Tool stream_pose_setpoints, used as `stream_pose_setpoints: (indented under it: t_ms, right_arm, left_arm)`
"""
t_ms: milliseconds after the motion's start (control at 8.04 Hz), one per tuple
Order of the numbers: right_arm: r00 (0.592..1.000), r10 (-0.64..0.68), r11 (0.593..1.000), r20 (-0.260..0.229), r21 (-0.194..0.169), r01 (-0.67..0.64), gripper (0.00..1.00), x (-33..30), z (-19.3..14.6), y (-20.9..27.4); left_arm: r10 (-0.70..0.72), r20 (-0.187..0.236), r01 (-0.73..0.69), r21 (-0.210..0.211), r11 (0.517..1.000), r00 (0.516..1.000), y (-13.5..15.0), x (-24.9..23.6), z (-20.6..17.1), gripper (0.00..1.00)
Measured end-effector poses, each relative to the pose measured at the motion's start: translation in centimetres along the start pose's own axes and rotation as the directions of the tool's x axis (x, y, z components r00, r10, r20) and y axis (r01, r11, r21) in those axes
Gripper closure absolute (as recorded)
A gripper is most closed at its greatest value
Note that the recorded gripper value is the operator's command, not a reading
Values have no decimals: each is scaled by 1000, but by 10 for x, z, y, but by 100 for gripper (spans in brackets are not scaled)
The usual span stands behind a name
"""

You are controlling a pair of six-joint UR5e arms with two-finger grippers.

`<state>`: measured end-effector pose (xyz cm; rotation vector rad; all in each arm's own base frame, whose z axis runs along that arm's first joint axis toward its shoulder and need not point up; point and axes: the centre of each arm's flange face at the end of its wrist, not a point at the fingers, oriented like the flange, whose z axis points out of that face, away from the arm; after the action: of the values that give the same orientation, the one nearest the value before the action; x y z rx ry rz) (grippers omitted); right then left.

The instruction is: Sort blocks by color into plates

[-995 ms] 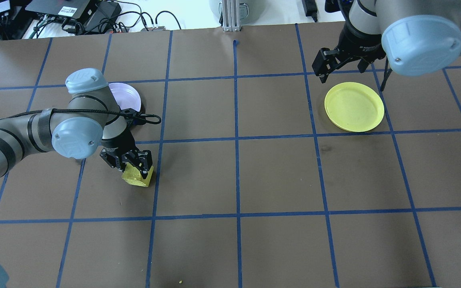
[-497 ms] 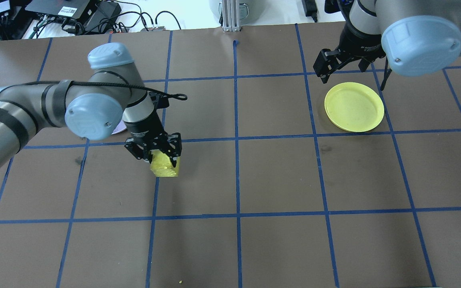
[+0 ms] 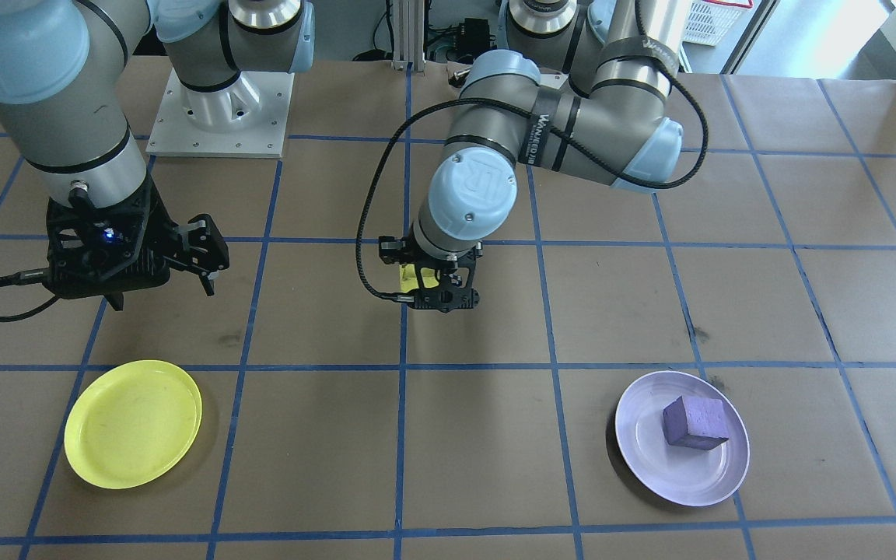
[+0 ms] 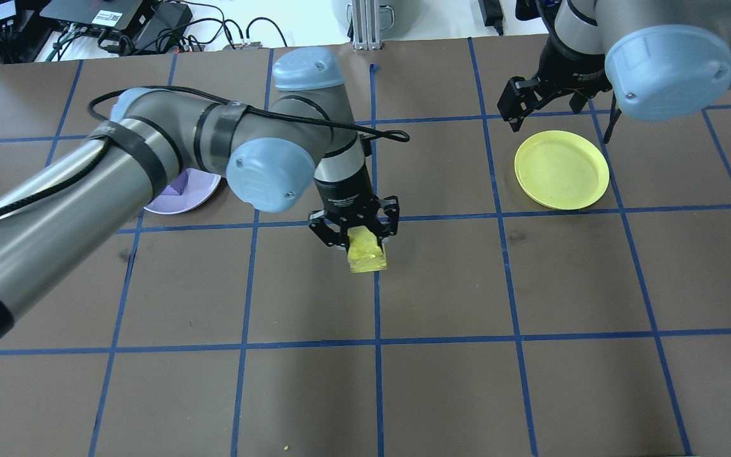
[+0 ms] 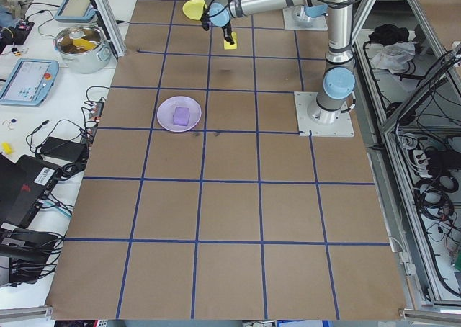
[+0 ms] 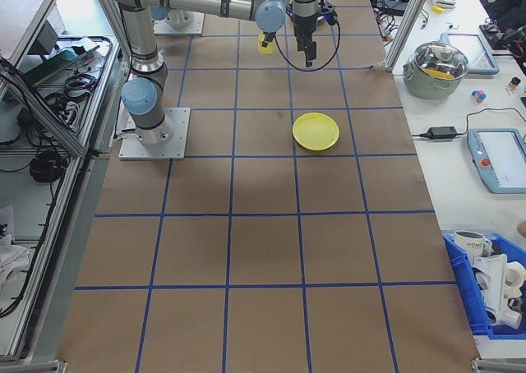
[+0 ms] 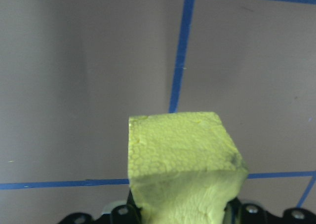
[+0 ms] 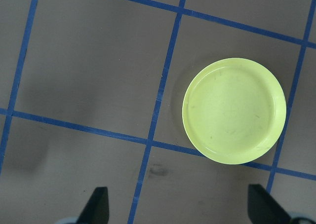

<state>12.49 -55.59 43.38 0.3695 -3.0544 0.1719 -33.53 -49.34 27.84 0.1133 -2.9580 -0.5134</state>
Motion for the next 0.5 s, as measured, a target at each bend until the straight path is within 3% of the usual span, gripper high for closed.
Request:
stream_pose_setpoints:
  t_ms: [249, 497]
  right_arm:
    - [1000, 0, 1000, -1, 0, 0, 0, 0, 0, 0]
    - [1000, 1, 1000, -1, 0, -1, 0, 1, 0, 0]
  left_arm:
    - [-15, -73, 18, 35, 999, 997, -1, 52, 33, 100]
    - [24, -95, -17, 71, 997, 995, 7, 80, 52, 100]
